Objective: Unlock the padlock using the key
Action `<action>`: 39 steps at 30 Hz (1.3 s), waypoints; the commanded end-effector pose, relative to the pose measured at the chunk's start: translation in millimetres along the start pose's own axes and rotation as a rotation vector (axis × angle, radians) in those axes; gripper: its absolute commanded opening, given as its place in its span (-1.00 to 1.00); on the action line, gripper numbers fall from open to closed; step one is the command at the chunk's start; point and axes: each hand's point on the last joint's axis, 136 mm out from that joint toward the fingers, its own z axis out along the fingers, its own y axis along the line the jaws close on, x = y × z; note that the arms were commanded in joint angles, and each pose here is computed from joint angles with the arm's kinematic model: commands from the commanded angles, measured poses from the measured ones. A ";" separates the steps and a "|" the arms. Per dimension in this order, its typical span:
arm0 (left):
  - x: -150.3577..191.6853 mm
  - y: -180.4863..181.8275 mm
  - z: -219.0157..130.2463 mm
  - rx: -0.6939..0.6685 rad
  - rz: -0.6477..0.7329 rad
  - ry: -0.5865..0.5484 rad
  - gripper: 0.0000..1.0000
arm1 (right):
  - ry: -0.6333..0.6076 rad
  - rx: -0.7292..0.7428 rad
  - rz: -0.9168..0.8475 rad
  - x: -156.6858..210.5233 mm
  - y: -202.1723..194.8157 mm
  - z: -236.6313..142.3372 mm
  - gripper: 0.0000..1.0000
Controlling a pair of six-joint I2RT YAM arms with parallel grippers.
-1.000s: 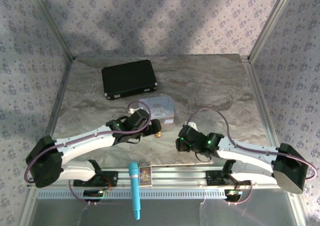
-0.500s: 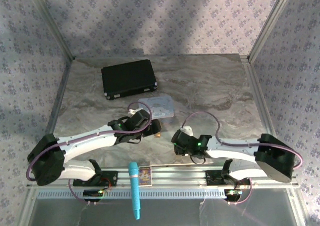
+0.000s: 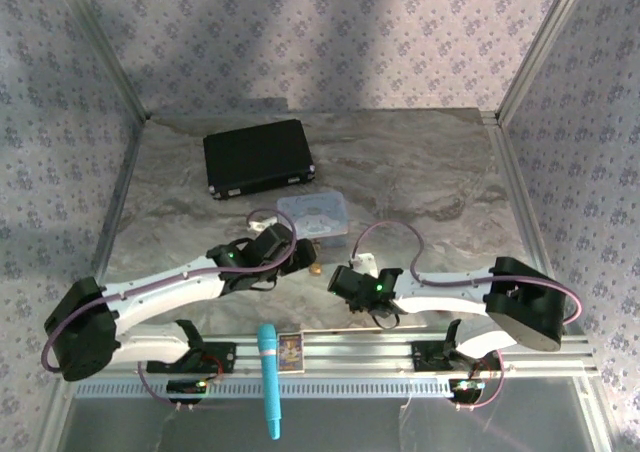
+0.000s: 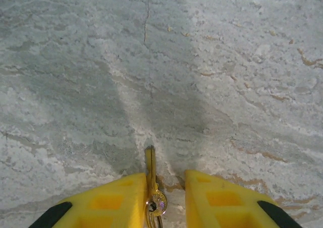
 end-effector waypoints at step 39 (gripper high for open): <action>7.5 -70.7 22.3 0.310 -0.389 0.100 0.45 | -0.020 -0.444 0.068 -47.4 0.7 -44.8 -1.00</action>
